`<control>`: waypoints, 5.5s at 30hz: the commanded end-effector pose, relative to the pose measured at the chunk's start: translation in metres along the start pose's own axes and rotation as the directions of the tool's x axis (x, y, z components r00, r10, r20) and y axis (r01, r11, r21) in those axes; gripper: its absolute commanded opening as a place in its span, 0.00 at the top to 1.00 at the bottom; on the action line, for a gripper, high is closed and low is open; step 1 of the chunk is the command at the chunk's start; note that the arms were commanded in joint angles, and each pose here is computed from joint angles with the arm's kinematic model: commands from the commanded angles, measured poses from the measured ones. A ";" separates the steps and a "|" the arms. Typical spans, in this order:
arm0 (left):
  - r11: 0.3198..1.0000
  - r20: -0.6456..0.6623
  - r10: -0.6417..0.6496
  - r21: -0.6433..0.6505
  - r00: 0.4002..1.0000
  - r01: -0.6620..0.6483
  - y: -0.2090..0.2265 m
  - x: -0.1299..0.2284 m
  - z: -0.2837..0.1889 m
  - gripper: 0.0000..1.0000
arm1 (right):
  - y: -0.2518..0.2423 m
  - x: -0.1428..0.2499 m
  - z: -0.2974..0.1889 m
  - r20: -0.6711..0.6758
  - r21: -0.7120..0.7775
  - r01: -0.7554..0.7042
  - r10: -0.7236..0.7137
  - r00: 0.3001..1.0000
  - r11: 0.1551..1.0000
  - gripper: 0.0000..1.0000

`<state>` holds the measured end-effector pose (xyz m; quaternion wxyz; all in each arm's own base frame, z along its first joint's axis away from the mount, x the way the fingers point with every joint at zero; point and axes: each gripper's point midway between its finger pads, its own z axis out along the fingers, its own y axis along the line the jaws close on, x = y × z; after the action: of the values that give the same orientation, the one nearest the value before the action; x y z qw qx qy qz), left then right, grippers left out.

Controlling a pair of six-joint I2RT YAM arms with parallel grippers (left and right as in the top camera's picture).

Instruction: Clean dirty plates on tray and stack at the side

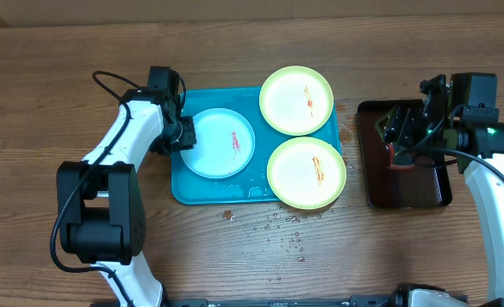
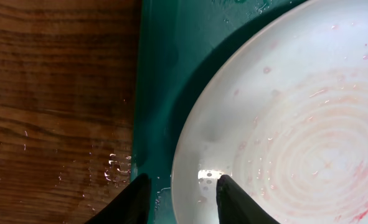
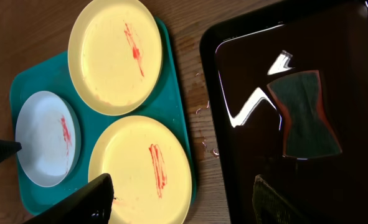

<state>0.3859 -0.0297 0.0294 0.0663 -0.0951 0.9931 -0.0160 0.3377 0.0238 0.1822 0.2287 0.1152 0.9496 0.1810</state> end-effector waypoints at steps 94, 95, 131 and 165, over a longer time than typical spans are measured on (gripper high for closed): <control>0.997 0.043 0.078 0.002 0.996 -0.079 -0.002 0.012 0.040 0.96 | -0.130 0.022 0.133 -0.240 0.333 0.044 0.039 0.970 0.942 0.96; 0.997 0.043 0.078 0.002 0.996 -0.079 -0.002 0.012 0.040 0.96 | -0.129 0.022 0.134 -0.243 0.324 0.042 0.041 0.969 0.945 0.96; 0.974 0.034 0.174 0.143 0.984 -0.178 -0.026 0.018 0.038 0.96 | 0.228 0.016 0.120 -0.151 -0.136 0.219 -0.239 0.959 0.966 0.96; 0.976 0.033 0.154 0.148 0.987 -0.158 -0.027 0.017 0.038 0.96 | 0.255 0.187 0.244 -0.519 -0.189 0.238 -0.303 0.799 0.953 0.96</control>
<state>0.3941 -0.0576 0.0086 0.1163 -0.0109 0.9897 -0.0833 0.3554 0.3658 0.0198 0.0266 -0.0601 0.9753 0.2111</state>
